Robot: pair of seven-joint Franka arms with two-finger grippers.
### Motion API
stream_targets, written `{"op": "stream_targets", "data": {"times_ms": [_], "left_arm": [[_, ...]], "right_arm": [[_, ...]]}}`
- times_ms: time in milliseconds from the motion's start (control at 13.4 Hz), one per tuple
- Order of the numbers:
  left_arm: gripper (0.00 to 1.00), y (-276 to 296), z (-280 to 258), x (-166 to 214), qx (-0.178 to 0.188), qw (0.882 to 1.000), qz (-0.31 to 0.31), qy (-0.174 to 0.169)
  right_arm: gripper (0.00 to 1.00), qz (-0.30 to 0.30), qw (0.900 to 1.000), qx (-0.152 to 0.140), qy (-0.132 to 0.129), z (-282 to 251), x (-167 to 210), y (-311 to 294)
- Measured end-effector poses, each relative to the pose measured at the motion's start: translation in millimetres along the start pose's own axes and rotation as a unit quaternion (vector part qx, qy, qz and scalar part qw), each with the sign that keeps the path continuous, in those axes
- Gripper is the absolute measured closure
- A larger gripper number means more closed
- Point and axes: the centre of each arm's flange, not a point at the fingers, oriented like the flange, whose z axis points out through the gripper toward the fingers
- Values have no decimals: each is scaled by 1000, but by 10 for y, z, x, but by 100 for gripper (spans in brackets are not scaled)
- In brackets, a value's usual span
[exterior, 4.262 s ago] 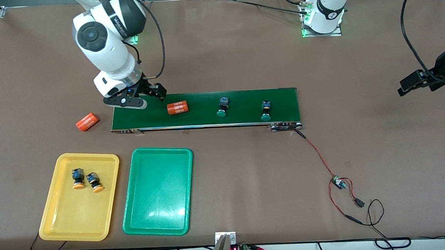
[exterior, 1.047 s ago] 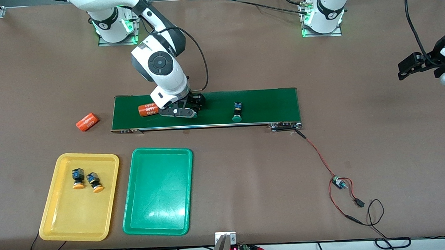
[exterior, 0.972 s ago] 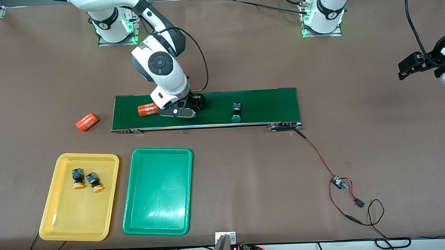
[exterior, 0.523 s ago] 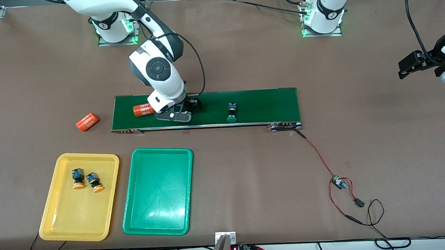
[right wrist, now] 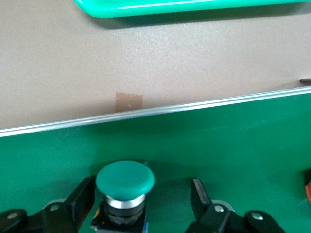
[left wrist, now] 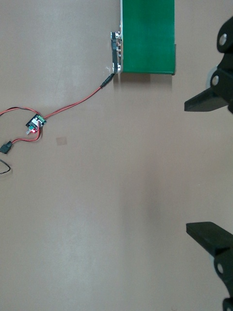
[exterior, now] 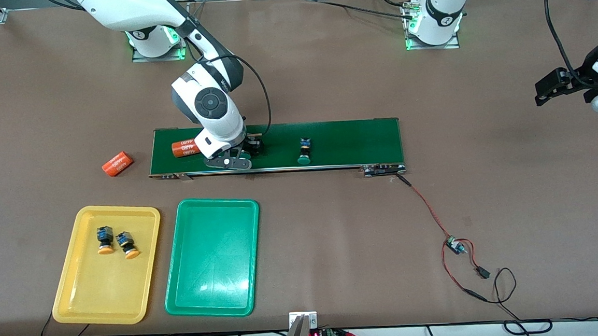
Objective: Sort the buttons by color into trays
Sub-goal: 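Carry the green button to the green tray with the right gripper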
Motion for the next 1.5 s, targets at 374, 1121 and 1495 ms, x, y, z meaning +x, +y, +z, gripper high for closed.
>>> {"op": "stream_targets", "data": {"times_ms": [374, 1121, 1495], "left_arm": [[0, 1, 5, -6, 0, 1000, 0, -3], [0, 2, 7, -12, 0, 1000, 0, -5], [0, 2, 10, -17, 0, 1000, 0, -8]], "right_arm": [[67, 2, 1000, 4, 5, -58, 61, -2], [67, -40, 999, 4, 25, -1354, 1066, 394], [67, -111, 989, 19, 93, -1395, 1936, 988]]}}
